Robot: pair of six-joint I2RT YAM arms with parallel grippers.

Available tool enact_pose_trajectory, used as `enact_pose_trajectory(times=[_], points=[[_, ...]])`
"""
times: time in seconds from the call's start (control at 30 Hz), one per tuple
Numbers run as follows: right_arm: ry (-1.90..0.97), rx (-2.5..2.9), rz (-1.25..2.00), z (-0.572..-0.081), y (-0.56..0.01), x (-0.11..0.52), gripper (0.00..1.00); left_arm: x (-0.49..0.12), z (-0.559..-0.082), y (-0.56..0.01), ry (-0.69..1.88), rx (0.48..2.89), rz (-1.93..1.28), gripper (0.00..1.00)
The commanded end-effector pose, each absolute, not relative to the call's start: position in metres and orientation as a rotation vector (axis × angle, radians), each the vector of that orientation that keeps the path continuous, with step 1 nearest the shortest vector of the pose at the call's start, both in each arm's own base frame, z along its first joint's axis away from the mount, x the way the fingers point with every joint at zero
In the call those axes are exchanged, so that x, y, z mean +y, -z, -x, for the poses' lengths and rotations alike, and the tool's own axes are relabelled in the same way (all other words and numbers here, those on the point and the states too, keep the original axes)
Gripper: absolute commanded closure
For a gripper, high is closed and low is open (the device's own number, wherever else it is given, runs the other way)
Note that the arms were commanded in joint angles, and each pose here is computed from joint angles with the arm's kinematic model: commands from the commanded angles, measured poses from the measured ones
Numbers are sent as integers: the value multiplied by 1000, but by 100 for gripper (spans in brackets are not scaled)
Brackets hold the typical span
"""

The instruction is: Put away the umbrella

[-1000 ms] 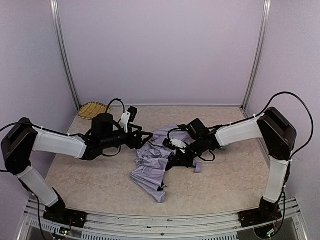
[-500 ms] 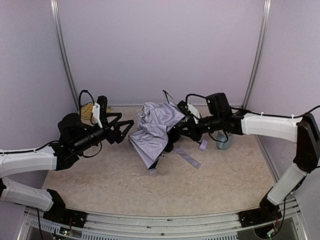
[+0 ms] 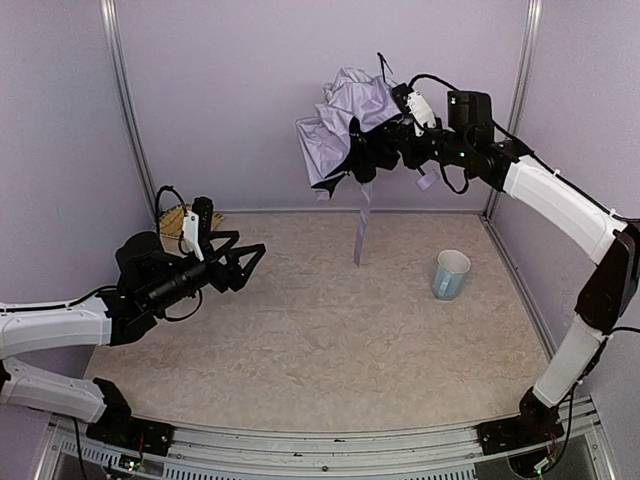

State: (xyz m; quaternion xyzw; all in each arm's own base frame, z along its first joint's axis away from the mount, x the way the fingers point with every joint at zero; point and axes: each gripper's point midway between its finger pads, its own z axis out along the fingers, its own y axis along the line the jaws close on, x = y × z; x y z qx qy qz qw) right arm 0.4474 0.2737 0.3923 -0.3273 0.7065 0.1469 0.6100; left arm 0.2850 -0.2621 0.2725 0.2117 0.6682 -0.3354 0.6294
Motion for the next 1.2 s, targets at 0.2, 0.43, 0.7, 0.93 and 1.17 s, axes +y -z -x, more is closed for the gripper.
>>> enact_pose_trajectory(times=[0.2, 0.43, 0.7, 0.93, 1.17], points=[[265, 1496, 985, -456, -329, 318, 100, -237, -280, -277, 713, 1523, -374, 12], [-180, 1624, 1457, -330, -157, 389, 100, -235, -280, -269, 698, 1556, -369, 12], [-814, 1830, 1611, -212, -67, 397, 100, -240, -277, -266, 685, 1580, -413, 12], [-1084, 1938, 1638, -173, -52, 387, 100, -259, -250, -272, 650, 1566, -538, 13], [-1218, 1987, 1580, -164, -59, 370, 100, -292, -203, -237, 652, 1643, -725, 19]])
